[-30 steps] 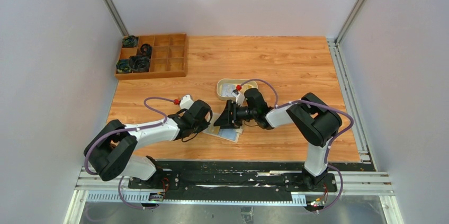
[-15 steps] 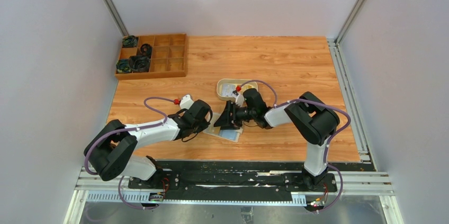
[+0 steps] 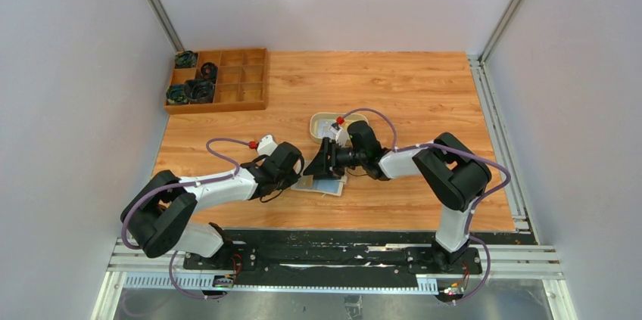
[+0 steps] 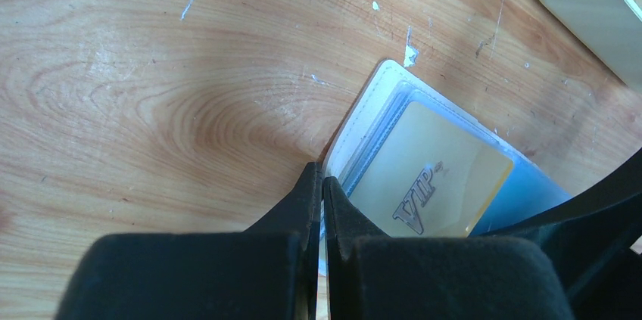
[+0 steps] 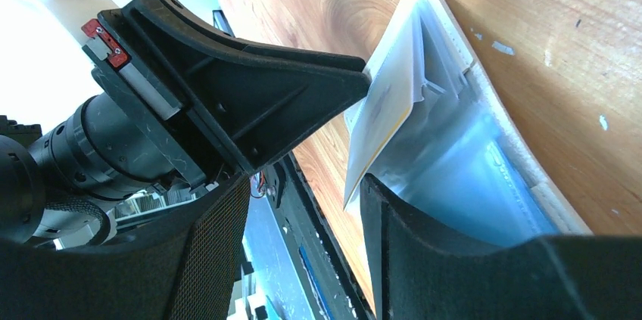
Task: Take the credit cards out of the card holder
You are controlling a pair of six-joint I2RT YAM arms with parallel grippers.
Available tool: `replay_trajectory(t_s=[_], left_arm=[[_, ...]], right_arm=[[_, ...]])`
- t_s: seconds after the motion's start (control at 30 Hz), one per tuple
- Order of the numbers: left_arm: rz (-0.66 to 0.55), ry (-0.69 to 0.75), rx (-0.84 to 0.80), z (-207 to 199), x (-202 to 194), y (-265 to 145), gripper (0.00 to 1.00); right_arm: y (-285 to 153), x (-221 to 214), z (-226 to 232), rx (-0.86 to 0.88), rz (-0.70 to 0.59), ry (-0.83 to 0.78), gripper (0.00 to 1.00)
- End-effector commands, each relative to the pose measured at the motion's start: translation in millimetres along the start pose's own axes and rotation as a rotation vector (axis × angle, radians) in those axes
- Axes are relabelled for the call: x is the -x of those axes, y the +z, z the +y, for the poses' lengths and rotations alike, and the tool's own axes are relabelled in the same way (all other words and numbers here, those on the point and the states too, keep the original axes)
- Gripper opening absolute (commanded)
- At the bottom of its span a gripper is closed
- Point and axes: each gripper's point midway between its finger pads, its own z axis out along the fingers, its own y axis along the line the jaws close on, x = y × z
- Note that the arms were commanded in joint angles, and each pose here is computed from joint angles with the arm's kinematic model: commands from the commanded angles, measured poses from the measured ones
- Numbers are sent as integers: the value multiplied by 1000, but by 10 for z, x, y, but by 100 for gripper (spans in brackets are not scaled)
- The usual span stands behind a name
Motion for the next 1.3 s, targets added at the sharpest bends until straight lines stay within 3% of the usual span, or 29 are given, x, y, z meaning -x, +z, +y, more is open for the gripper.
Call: replay_trajectory(t_s=[0.0, 0.5, 0.87, 1.17, 1.27], left_arm=[[26, 30, 40, 89, -88, 10, 0], [27, 30, 49, 118, -97, 16, 0], [24, 25, 56, 155, -91, 16, 0], [27, 24, 57, 155, -93, 20, 0], [30, 26, 57, 151, -98, 23, 0]], right_arm=[[26, 67, 95, 12, -7, -19, 59], [295, -29, -65, -7, 36, 53, 59], [117, -32, 75, 24, 13, 31, 59], [-42, -26, -75, -26, -2, 25, 58], [-58, -64, -168, -51, 5, 28, 53]])
